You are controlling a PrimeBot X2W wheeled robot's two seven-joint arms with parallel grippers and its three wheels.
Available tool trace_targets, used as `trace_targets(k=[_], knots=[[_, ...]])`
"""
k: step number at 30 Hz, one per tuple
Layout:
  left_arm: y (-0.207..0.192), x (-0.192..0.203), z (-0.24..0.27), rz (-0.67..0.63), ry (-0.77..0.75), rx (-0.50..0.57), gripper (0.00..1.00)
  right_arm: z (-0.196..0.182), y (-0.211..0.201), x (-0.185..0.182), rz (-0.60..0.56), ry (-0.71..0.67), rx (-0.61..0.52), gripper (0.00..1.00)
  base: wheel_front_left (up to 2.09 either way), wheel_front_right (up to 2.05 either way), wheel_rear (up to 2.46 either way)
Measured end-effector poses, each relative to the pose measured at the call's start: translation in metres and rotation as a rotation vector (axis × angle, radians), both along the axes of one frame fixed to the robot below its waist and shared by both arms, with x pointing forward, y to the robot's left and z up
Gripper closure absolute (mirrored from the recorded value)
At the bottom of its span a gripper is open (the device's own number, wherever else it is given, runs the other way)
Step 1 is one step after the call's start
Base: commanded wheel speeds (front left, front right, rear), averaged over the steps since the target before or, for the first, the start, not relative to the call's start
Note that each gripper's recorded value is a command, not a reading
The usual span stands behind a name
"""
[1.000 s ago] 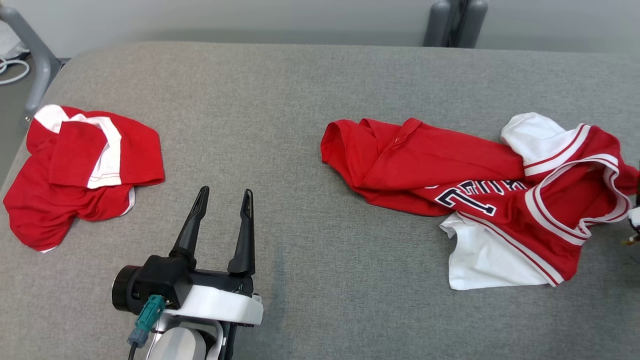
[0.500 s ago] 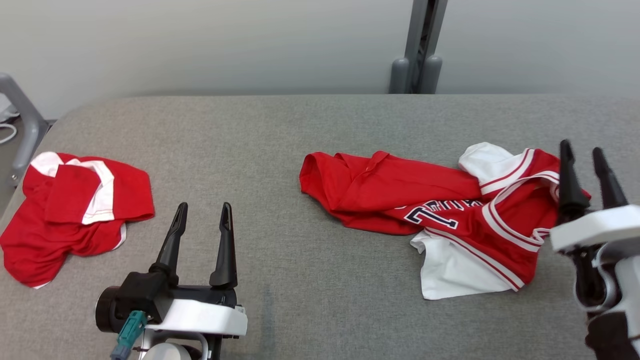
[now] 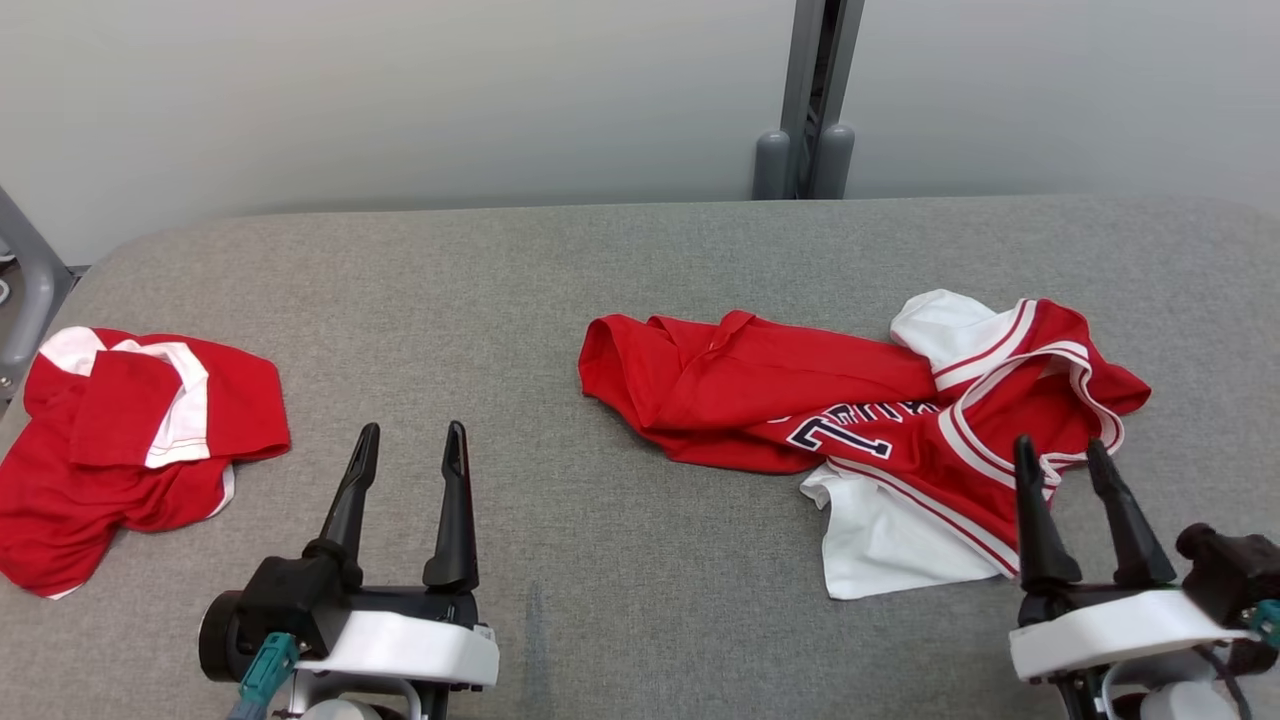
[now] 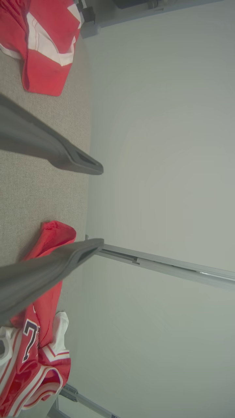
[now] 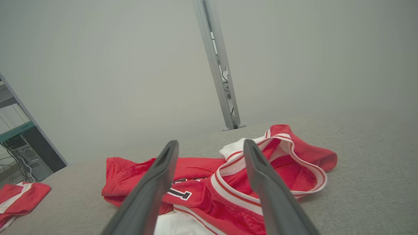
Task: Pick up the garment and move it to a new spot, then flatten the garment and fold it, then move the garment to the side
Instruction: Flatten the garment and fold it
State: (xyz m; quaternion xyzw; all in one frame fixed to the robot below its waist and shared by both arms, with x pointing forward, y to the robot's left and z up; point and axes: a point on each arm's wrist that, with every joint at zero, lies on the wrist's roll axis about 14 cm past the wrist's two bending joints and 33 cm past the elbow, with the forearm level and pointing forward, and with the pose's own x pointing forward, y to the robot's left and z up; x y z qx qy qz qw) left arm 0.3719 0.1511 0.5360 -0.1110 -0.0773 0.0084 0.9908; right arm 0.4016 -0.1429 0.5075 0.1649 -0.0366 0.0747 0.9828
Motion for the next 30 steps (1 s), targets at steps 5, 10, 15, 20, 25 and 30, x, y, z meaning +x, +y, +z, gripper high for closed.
trace_targets(k=[5, 10, 15, 20, 25, 30], knots=[[-0.003, 0.001, -0.004, -0.011, 0.013, 0.000, 0.00, -0.002, 0.005, -0.002, 0.010, 0.002, -0.013, 0.00, 0.00, 0.00, 0.00], [-0.004, 0.000, -0.005, -0.014, 0.016, 0.001, 0.00, -0.001, 0.010, -0.001, 0.021, 0.001, -0.017, 0.00, 0.00, 0.00, 0.00], [-0.006, -0.001, -0.007, -0.020, 0.022, 0.002, 0.00, -0.003, 0.033, 0.003, 0.090, 0.013, -0.030, 0.00, 0.00, 0.00, 0.00], [-0.003, -0.003, -0.014, -0.013, 0.042, 0.004, 0.00, -0.004, 0.074, 0.020, 0.223, 0.073, -0.043, 0.00, 0.00, 0.00, 0.00], [0.002, -0.002, -0.018, 0.003, 0.058, -0.004, 0.00, -0.010, 0.107, 0.050, 0.328, 0.202, 0.044, 0.00, 0.00, 0.00, 0.00], [0.011, 0.001, -0.019, 0.032, 0.066, -0.017, 0.00, -0.021, 0.117, 0.090, 0.372, 0.292, 0.000, 0.00, 0.00, 0.00, 0.00]])
